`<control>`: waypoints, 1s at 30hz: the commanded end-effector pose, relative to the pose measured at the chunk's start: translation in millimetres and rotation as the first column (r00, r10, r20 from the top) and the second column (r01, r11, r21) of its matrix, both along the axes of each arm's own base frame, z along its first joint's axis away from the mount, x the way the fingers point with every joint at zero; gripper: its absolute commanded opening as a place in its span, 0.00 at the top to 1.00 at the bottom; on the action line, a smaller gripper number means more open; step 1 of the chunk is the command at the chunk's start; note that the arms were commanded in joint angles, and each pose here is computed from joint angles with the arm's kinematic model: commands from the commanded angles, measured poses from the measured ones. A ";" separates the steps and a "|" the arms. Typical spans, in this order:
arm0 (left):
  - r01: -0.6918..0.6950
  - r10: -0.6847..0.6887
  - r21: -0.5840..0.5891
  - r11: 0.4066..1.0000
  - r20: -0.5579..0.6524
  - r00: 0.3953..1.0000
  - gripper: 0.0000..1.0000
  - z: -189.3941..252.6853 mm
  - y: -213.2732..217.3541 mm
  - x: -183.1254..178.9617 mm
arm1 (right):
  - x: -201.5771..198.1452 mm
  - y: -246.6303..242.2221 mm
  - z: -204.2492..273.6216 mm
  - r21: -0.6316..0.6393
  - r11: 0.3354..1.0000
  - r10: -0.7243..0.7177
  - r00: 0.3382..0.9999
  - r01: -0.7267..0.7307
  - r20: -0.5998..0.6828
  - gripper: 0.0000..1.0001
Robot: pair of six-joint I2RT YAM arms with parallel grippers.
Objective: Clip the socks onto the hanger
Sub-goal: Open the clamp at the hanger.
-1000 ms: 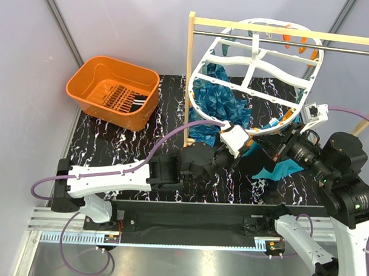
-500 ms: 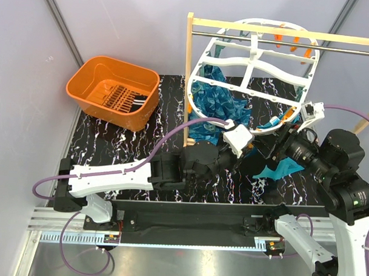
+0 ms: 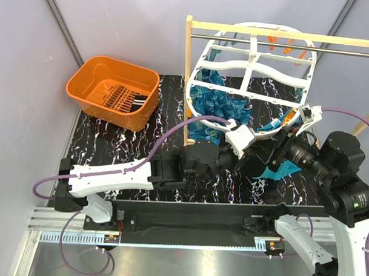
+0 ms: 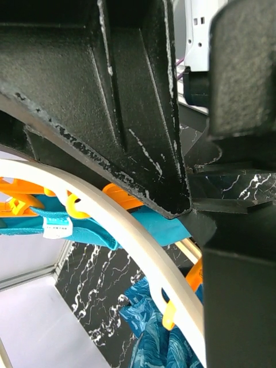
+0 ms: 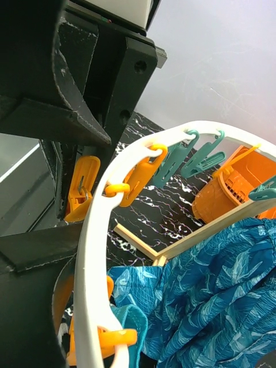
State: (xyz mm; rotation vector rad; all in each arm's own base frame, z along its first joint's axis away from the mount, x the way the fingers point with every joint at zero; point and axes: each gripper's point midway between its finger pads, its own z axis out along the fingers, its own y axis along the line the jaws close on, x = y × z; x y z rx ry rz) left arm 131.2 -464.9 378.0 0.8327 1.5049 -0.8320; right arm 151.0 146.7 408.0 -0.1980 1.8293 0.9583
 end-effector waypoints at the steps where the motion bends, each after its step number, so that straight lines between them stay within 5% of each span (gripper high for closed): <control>1: 0.066 -0.065 -0.099 0.993 0.012 0.998 1.00 32.5 -6.5 -11.3 | -4.5 8.6 5.0 -0.008 0.997 0.076 0.996 -0.076 0.047 0.39; 13: 0.088 -0.088 -0.103 0.991 0.007 0.996 1.00 34.5 -9.4 -15.0 | 15.4 3.2 -7.3 -0.042 0.999 0.006 1.000 -0.006 0.002 0.46; 17: 0.094 -0.094 -0.107 0.990 0.004 0.996 1.00 34.8 -9.5 -16.3 | 17.3 2.5 -7.6 -0.039 0.999 -0.006 1.000 0.006 -0.001 0.57; 18: 0.095 -0.096 -0.106 0.990 0.002 0.995 1.00 34.5 -9.6 -16.6 | 17.2 1.9 -7.7 -0.039 0.999 -0.009 1.000 0.009 -0.001 0.68; 20: 0.089 -0.090 -0.120 0.989 -0.001 0.996 0.81 37.1 -5.2 -16.4 | 17.6 1.2 -7.5 -0.039 0.999 -0.015 1.000 0.015 -0.003 0.82; 21: 0.071 -0.072 -0.133 0.989 -0.001 0.997 0.69 39.3 -0.5 -13.7 | 17.4 0.2 -8.5 -0.039 0.999 -0.022 1.000 0.021 -0.006 0.98; 22: 0.059 -0.059 -0.141 0.988 -0.002 0.998 0.49 39.3 3.6 -12.7 | 18.2 -0.8 -9.6 -0.042 0.999 -0.029 1.000 0.029 -0.007 1.00; 23: 0.047 -0.047 -0.164 0.985 0.004 0.999 0.42 41.4 13.8 -12.1 | 18.0 -1.6 -10.9 -0.042 0.999 -0.034 0.999 0.033 -0.011 1.00; 30: -0.041 0.043 -0.226 0.973 0.006 0.999 0.31 45.8 74.7 -5.4 | 14.3 -5.6 -13.0 -0.045 0.998 -0.052 0.999 0.052 -0.005 1.00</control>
